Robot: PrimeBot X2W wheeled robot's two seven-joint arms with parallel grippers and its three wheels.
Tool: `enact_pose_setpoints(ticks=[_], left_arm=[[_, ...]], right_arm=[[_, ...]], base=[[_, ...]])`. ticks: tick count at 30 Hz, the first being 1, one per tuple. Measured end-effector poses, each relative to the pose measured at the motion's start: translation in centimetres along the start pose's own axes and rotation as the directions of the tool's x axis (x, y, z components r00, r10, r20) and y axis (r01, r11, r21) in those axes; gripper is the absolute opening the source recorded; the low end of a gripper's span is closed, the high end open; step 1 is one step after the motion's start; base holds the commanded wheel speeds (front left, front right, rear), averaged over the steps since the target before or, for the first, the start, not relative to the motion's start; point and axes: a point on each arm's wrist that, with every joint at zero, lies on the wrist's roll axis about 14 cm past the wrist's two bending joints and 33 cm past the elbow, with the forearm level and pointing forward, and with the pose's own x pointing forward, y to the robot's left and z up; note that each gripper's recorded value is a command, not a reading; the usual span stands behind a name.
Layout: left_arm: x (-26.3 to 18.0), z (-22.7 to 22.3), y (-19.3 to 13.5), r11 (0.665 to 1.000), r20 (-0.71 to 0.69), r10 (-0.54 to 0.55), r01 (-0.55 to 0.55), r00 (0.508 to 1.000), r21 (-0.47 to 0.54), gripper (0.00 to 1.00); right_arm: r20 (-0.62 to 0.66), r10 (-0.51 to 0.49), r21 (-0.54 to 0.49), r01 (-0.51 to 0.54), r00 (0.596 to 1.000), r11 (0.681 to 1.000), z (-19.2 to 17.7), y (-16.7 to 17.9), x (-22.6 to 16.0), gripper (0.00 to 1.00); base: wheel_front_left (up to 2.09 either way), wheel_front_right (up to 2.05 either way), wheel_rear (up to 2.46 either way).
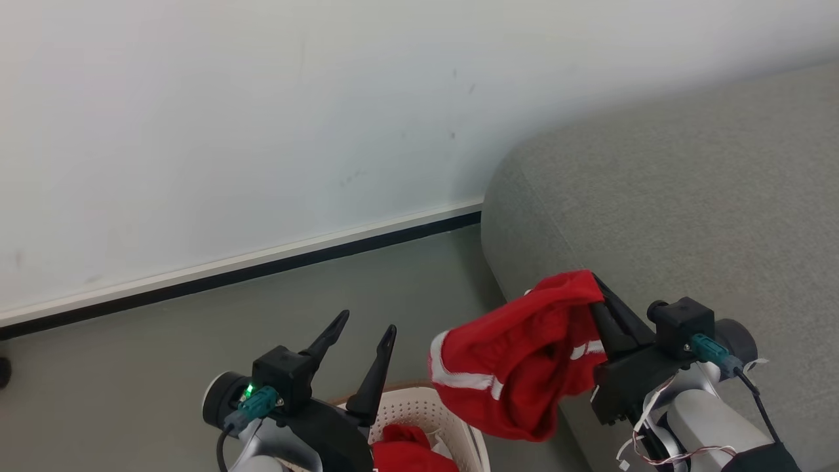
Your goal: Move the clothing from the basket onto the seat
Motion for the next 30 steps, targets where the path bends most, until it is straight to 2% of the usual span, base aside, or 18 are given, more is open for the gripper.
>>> enact_pose_setpoints(ticks=[10,22,27,30], left_arm=[[1.2,-2.4,-4.8,0.989,-0.049,-0.14,0.138,0.989,-0.044,1.0],[3.3,-4.4,-9.8,0.952,-0.085,-0.298,0.29,0.951,-0.097,1.0],[3.8,-5.5,-10.5,0.941,-0.108,-0.331,0.319,0.937,-0.117,1.0],[4.5,-5.7,-10.6,0.934,-0.112,-0.349,0.335,0.93,-0.127,1.0]], right_arm=[[0.076,-0.112,-0.032,0.115,0.991,0.993,2.5,-4.0,-2.8,0.0],[0.102,-0.25,-0.06,0.257,0.963,0.965,3.6,-8.4,-6.3,0.0],[0.088,-0.274,-0.075,0.281,0.958,0.957,3.4,-9.6,-6.1,0.0],[0.108,-0.273,-0.094,0.283,0.956,0.954,4.5,-10.7,-4.9,0.0]], base=[[0.0,0.0,0.0],[0.0,0.0,0.0],[0.0,0.0,0.0],[0.0,0.0,0.0]])
